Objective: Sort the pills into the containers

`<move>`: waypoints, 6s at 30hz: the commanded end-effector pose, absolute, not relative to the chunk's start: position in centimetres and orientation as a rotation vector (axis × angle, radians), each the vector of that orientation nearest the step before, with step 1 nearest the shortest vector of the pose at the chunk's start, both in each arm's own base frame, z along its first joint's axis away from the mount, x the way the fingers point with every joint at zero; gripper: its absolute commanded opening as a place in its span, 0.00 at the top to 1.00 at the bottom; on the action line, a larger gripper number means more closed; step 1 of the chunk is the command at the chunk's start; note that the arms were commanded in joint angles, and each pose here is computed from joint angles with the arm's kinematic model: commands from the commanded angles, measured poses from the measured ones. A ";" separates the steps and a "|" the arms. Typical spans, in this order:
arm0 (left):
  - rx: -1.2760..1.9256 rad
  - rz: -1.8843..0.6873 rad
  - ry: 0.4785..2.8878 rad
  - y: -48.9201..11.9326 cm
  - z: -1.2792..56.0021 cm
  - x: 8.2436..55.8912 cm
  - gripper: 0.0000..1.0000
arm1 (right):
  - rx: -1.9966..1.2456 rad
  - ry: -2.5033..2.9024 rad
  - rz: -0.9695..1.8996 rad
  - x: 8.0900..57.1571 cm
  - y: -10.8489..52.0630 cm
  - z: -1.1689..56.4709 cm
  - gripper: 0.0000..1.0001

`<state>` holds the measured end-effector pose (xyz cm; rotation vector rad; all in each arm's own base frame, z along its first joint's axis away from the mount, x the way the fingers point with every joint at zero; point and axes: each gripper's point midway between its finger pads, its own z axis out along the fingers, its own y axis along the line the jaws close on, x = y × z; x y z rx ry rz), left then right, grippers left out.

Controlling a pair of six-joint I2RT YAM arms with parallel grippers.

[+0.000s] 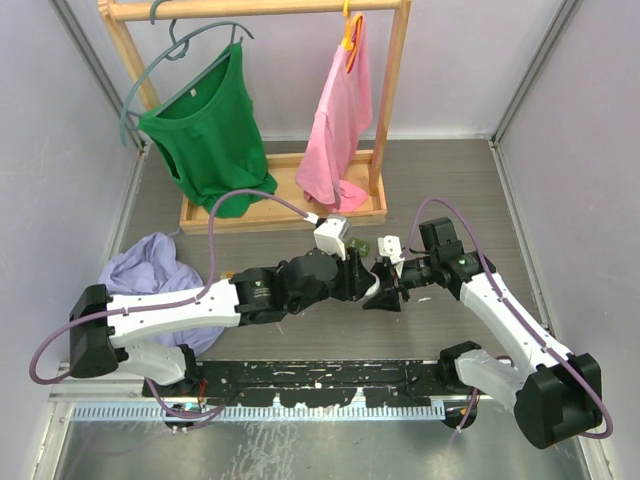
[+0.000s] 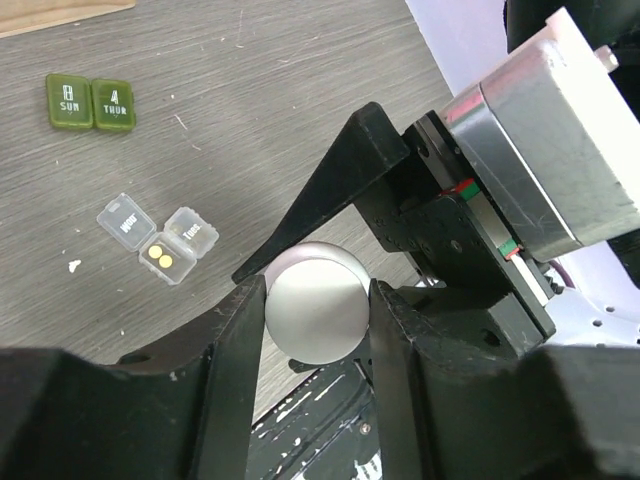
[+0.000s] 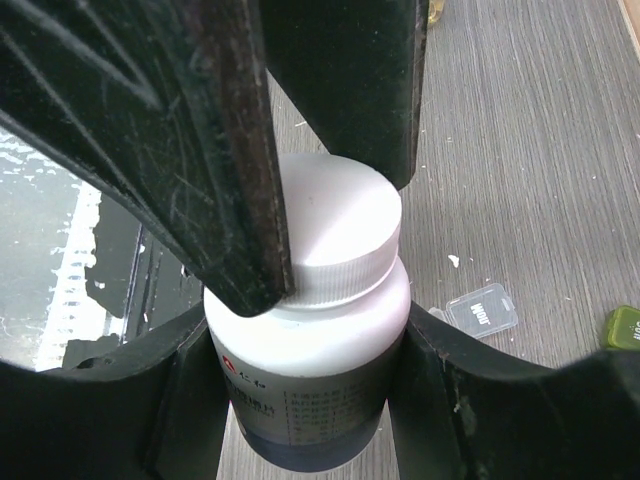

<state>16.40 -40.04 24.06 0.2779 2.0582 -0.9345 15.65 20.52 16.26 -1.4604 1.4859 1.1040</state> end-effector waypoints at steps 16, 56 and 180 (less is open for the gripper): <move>1.081 -1.241 1.344 -41.9 27.5 8.8 0.86 | -1.464 1.407 1.089 16.3 21.0 18.1 0.85; 0.375 -1.254 1.551 -34.5 29.4 15.1 0.02 | -1.465 1.407 1.091 16.3 21.0 18.1 0.85; 0.455 -1.150 1.655 -38.2 28.3 16.2 0.10 | -1.464 1.405 1.099 16.2 21.1 18.1 0.85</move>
